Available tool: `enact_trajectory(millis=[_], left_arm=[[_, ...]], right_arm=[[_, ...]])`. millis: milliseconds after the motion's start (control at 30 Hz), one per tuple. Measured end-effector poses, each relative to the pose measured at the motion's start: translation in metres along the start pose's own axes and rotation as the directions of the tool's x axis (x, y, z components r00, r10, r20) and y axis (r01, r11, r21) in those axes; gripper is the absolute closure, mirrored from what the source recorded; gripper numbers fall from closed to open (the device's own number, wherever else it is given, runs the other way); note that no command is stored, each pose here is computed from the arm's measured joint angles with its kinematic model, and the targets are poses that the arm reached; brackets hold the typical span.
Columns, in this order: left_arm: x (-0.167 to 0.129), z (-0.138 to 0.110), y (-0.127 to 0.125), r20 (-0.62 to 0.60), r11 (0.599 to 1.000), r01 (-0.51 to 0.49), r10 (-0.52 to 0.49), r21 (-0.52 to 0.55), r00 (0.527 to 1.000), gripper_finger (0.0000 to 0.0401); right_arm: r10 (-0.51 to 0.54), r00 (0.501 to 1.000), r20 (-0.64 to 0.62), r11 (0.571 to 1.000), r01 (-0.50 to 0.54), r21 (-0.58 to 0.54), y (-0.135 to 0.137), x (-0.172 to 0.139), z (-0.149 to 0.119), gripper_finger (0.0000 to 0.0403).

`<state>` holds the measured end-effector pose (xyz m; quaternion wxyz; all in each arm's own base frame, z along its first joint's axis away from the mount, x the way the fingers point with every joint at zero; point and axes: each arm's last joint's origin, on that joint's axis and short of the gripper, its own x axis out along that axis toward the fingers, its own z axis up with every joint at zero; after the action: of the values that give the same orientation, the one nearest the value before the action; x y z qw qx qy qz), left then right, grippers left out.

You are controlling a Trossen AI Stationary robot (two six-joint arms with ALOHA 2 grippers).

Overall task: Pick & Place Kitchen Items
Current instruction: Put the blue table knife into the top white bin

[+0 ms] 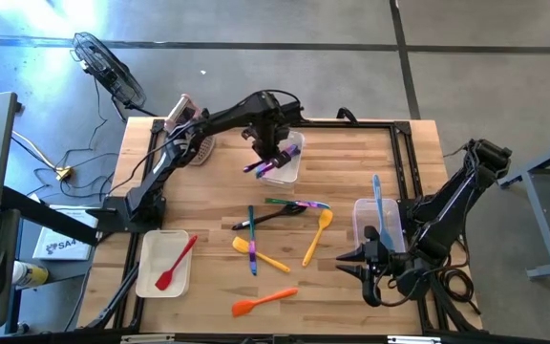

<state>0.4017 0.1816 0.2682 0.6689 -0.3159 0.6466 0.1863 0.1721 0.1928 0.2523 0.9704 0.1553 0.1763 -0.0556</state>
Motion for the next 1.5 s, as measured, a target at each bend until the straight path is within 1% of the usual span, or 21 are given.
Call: enact_trajectory(millis=[167, 300, 433, 533, 633, 800, 1033, 1500], left_arm=[[-0.001, 0.006, 0.000, 0.035, 0.996, 0.094, -0.095, 0.005, 0.995, 0.0369], [0.001, 0.009, -0.001, 0.053, 0.995, 0.103, -0.103, -0.003, 0.993, 0.0353], [0.011, 0.014, 0.000, 0.035, 0.995, 0.101, -0.101, -0.018, 0.994, 0.0356], [0.018, 0.018, -0.001, 0.031, 0.990, 0.139, -0.139, -0.014, 0.990, 0.0359], [0.024, 0.022, -0.001, 0.034, 0.991, 0.137, -0.136, -0.013, 0.990, 0.0356], [0.026, 0.022, 0.000, 0.020, 0.992, 0.123, -0.123, -0.022, 0.992, 0.0346], [0.026, 0.017, 0.009, -0.035, 0.997, 0.054, -0.056, -0.056, 0.998, 0.0359], [0.026, 0.021, 0.007, 0.009, 0.997, 0.063, -0.062, -0.044, 0.998, 0.0344]], right_arm=[[-0.001, 1.000, -0.001, 1.000, 0.001, -0.017, 0.000, 0.000, 0.000, 0.0314], [-0.003, 1.000, -0.003, 1.000, 0.003, -0.022, 0.000, 0.000, 0.000, 0.0314], [-0.004, 1.000, -0.004, 1.000, 0.004, -0.023, -0.001, 0.000, 0.000, 0.0314], [-0.006, 1.000, -0.006, 1.000, 0.006, -0.026, -0.001, 0.000, -0.001, 0.0314], [-0.007, 1.000, -0.007, 1.000, 0.006, -0.027, -0.001, 0.000, -0.001, 0.0314], [-0.005, 1.000, -0.009, 1.000, 0.005, -0.027, -0.001, 0.000, -0.001, 0.0314], [-0.005, 1.000, -0.009, 1.000, 0.005, -0.025, -0.001, 0.000, -0.001, 0.0314], [-0.005, 1.000, -0.009, 1.000, 0.004, -0.023, -0.001, 0.000, -0.001, 0.0314]])
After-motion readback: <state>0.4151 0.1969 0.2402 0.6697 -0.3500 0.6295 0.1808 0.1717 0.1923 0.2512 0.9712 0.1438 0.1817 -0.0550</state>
